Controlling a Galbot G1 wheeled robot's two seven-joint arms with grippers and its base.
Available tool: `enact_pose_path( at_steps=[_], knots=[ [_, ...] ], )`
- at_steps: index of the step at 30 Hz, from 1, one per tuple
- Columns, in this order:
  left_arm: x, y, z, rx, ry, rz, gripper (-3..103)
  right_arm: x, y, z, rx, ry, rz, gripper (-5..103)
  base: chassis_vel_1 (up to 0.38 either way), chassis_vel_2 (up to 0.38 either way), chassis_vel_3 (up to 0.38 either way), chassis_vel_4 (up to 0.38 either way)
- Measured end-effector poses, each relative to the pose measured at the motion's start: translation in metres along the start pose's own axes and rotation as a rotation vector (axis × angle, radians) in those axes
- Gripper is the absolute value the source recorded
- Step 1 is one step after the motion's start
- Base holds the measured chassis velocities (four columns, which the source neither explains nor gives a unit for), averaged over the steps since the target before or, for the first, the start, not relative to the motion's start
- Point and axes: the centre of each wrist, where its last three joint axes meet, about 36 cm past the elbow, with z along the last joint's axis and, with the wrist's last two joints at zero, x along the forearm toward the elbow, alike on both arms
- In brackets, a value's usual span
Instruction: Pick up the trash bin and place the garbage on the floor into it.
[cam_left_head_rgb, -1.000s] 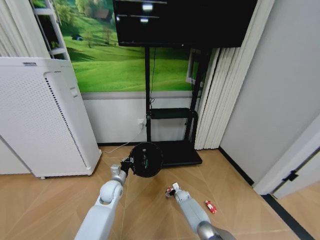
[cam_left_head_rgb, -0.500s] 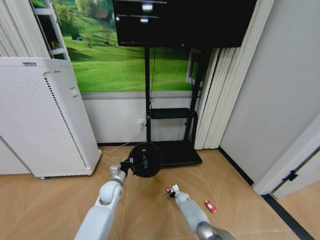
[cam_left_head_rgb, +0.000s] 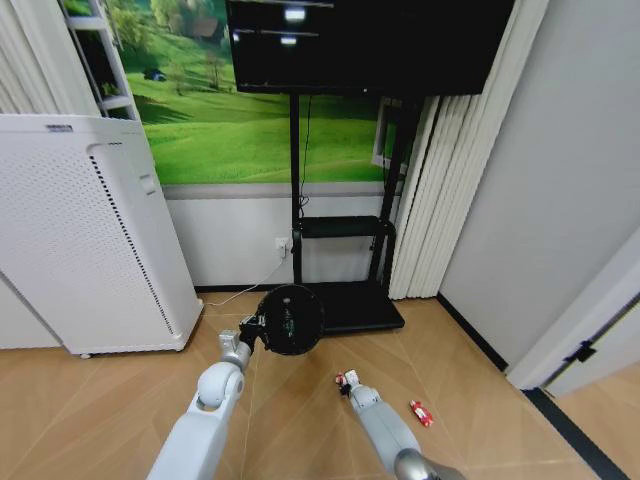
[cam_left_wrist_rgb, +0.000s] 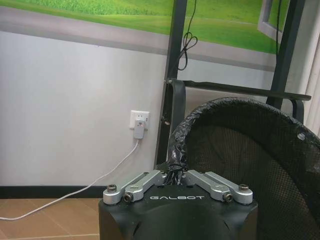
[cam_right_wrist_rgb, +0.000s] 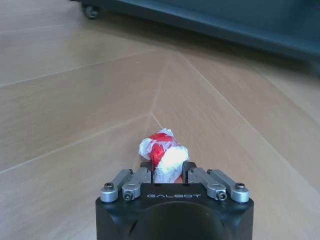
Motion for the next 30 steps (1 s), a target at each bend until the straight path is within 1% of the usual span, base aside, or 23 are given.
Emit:
enact_pose_path(
  at_steps=[1, 2, 3, 4, 5, 6, 7, 9, 10, 12, 13, 14, 16, 18, 19, 20, 21, 23, 24, 25, 26, 27, 30],
  knots=[
    [0.0, 0.004, 0.0, 0.002, 0.001, -0.011, 3, 0.015, -0.005, -0.003, -0.072, -0.029, 0.032, 27, 0.0, 0.0, 0.0, 0.0],
    [0.0, 0.004, 0.0, 0.002, 0.001, -0.011, 3, 0.015, -0.005, -0.003, -0.072, -0.029, 0.032, 27, 0.0, 0.0, 0.0, 0.0],
    [-0.001, 0.006, 0.001, 0.003, 0.001, -0.017, 3, 0.023, -0.008, -0.006, -0.099, -0.043, 0.047, 27, 0.0, 0.0, 0.0, 0.0],
    [-0.002, 0.009, 0.001, 0.005, 0.002, -0.027, 3, 0.041, -0.019, -0.012, -0.149, -0.073, 0.085, 27, 0.0, 0.0, 0.0, 0.0],
    [-0.002, 0.009, 0.001, 0.005, 0.002, -0.027, 3, 0.041, -0.019, -0.012, -0.149, -0.073, 0.085, 27, 0.0, 0.0, 0.0, 0.0],
    [-0.004, 0.012, 0.003, 0.007, 0.006, -0.034, 3, 0.055, -0.032, -0.019, -0.173, -0.113, 0.111, 27, 0.0, 0.0, 0.0, 0.0],
    [-0.004, 0.012, 0.003, 0.007, 0.006, -0.034, 3, 0.055, -0.032, -0.019, -0.173, -0.113, 0.111, 27, 0.0, 0.0, 0.0, 0.0],
    [-0.007, 0.016, 0.005, 0.008, 0.014, -0.045, 3, 0.083, -0.061, -0.035, -0.218, -0.199, 0.157, 27, 0.0, 0.0, 0.0, 0.0],
    [-0.007, 0.016, 0.005, 0.008, 0.014, -0.045, 3, 0.083, -0.061, -0.035, -0.218, -0.199, 0.157, 27, 0.0, 0.0, 0.0, 0.0],
    [-0.011, 0.018, 0.007, 0.013, 0.021, -0.049, 3, 0.113, -0.085, -0.053, -0.274, -0.279, 0.203, 27, 0.0, 0.0, 0.0, 0.0],
    [-0.011, 0.018, 0.007, 0.013, 0.021, -0.049, 3, 0.113, -0.085, -0.053, -0.274, -0.279, 0.203, 27, 0.0, 0.0, 0.0, 0.0],
    [-0.013, 0.019, 0.008, 0.015, 0.024, -0.05, 3, 0.133, -0.097, -0.061, -0.305, -0.32, 0.216, 27, 0.0, 0.0, 0.0, 0.0],
    [-0.015, 0.019, 0.008, 0.015, 0.028, -0.049, 3, 0.143, -0.101, -0.066, -0.319, -0.342, 0.22, 27, 0.0, 0.0, 0.0, 0.0],
    [-0.021, 0.016, 0.012, 0.02, 0.039, -0.045, 3, 0.18, -0.11, -0.084, -0.33, -0.435, 0.229, 27, 0.0, 0.0, 0.0, 0.0],
    [-0.023, 0.014, 0.013, 0.022, 0.043, -0.042, 3, 0.193, -0.11, -0.09, -0.322, -0.471, 0.228, 27, 0.0, 0.0, 0.0, 0.0],
    [-0.027, 0.006, 0.015, 0.027, 0.048, -0.035, 3, 0.219, -0.106, -0.101, -0.304, -0.542, 0.216, 27, 0.0, 0.0, 0.0, 0.0],
    [-0.027, 0.006, 0.015, 0.027, 0.048, -0.035, 3, 0.219, -0.106, -0.101, -0.304, -0.542, 0.216, 27, 0.0, 0.0, 0.0, 0.0],
    [-0.03, -0.006, 0.016, 0.034, 0.057, -0.014, 3, 0.251, -0.092, -0.113, -0.287, -0.614, 0.168, 27, 0.0, 0.0, 0.0, 0.0],
    [-0.03, -0.006, 0.016, 0.034, 0.057, -0.014, 3, 0.251, -0.092, -0.113, -0.287, -0.614, 0.168, 27, 0.0, 0.0, 0.0, 0.0],
    [-0.032, -0.012, 0.017, 0.035, 0.062, -0.005, 3, 0.261, -0.086, -0.116, -0.284, -0.636, 0.15, 27, 0.0, 0.0, 0.0, 0.0],
    [-0.035, -0.023, 0.02, 0.037, 0.072, 0.012, 3, 0.278, -0.071, -0.122, -0.289, -0.668, 0.102, 27, 0.0, 0.0, 0.0, 0.0],
    [-0.035, -0.023, 0.02, 0.037, 0.072, 0.012, 3, 0.278, -0.071, -0.122, -0.289, -0.668, 0.102, 27, 0.0, 0.0, 0.0, 0.0],
    [-0.041, -0.049, 0.023, 0.043, 0.083, 0.042, 3, 0.297, -0.045, -0.125, -0.292, -0.683, -0.012, 27, 0.0, 0.0, 0.0, 0.0]
  ],
)
